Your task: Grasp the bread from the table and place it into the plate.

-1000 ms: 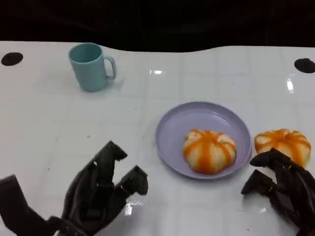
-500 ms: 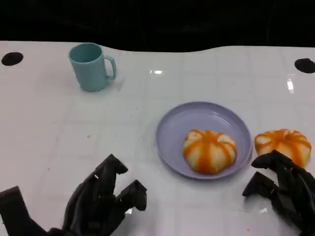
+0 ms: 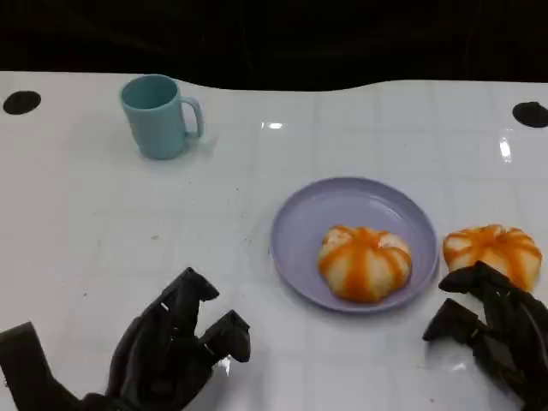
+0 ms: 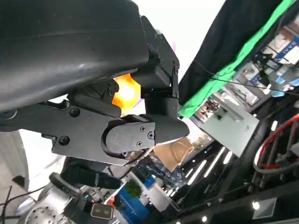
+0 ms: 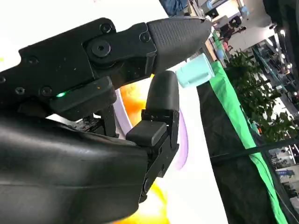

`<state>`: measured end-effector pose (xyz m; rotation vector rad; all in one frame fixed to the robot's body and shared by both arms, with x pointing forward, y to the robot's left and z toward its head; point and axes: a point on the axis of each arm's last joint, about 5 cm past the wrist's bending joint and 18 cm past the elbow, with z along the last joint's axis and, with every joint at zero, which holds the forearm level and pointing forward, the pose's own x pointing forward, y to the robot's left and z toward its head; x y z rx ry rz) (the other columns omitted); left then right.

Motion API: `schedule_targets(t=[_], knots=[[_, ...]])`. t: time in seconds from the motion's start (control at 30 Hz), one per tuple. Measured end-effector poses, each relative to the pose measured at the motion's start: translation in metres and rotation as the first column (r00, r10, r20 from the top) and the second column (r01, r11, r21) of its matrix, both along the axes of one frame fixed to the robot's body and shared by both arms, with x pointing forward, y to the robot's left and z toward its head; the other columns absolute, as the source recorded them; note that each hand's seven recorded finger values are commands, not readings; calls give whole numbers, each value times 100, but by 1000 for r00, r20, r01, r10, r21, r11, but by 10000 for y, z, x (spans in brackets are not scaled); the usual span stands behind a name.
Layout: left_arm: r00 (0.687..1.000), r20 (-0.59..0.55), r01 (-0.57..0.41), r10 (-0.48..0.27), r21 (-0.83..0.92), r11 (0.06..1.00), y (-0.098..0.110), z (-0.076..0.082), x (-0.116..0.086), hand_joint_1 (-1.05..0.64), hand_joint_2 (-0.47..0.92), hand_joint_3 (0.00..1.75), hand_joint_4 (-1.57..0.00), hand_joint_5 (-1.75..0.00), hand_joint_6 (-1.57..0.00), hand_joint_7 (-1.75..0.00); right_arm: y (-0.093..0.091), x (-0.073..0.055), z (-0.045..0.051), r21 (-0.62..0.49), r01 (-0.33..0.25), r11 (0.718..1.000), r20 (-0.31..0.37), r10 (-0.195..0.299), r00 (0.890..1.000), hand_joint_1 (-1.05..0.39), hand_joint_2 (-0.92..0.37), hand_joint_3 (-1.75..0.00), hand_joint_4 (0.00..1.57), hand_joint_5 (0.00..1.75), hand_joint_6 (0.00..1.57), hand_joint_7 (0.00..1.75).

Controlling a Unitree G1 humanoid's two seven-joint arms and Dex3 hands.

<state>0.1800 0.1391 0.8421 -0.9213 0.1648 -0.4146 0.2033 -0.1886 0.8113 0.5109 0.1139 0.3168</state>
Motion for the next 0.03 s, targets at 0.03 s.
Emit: schedule_targets(t=[0.03], knots=[[1000,1,1,-1,-2,1000,-2,-4,2,-52,92,37,-81,-175,-61,-172,-1,3,0,5,0,1000,-2,0,1000,-53,-92,-15,64,156,63,115]])
